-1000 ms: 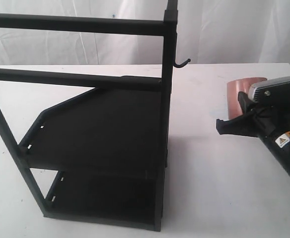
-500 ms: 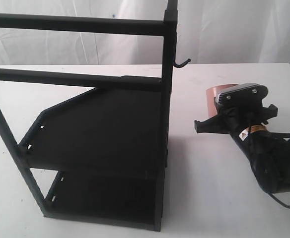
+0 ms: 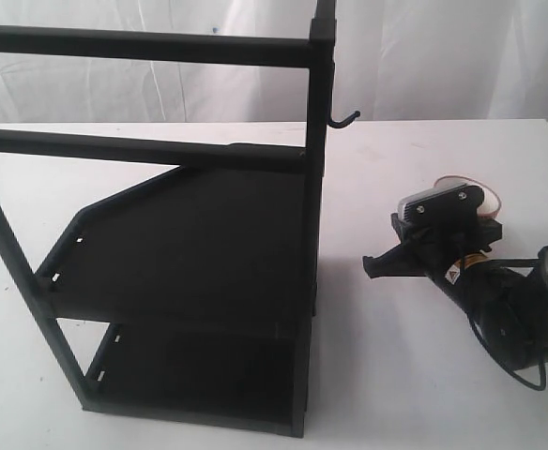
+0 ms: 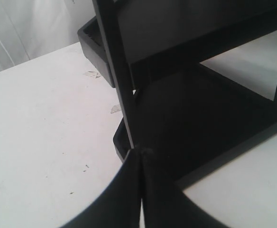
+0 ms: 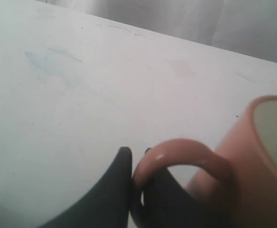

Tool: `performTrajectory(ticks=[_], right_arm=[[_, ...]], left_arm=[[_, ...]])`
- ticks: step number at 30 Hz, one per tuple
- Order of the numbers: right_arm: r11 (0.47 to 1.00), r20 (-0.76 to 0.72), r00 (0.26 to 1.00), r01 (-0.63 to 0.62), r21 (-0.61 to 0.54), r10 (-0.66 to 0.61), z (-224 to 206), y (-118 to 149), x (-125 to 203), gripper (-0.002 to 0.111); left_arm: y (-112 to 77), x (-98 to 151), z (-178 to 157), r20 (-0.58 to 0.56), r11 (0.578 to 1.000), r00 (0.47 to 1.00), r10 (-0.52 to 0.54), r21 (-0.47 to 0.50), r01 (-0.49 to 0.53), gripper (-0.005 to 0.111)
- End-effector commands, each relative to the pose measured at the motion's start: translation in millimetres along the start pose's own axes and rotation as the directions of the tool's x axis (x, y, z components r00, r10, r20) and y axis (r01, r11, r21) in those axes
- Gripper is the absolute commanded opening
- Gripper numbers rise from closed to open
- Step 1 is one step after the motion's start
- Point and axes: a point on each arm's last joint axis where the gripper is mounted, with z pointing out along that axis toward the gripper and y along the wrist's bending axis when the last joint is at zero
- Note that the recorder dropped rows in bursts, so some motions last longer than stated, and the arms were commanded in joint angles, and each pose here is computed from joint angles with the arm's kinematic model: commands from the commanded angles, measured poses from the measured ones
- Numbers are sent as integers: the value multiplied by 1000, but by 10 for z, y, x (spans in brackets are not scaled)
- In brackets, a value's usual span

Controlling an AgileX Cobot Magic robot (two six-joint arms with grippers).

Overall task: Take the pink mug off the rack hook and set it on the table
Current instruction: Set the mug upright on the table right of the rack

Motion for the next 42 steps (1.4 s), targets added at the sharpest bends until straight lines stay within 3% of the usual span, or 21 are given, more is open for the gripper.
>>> performTrajectory(ticks=[1, 16, 20, 26, 35, 42], right_arm=[[1000, -45, 999, -14, -6, 14, 9, -34, 78, 0], [999, -69, 998, 9, -33, -12, 7, -16, 101, 1], [994, -61, 997, 49, -95, -55, 4, 38, 98, 15], [994, -59, 997, 49, -94, -55, 3, 37, 91, 35], [994, -55, 996, 67, -82, -72, -30, 10, -62, 38], [997, -151, 987, 47, -57, -55, -55, -23, -43, 40]], left_arm=[[0, 7, -1, 3, 1000, 1000, -9, -3, 9, 0], [0, 7, -1, 3, 1000, 1000, -9, -3, 9, 0], [0, 7, -1, 3, 1000, 1000, -9, -3, 9, 0], [0, 7, -1, 3, 1000, 1000, -9, -3, 9, 0], [0, 7, -1, 3, 1000, 1000, -9, -3, 9, 0], [0, 7, -1, 3, 1000, 1000, -9, -3, 9, 0]])
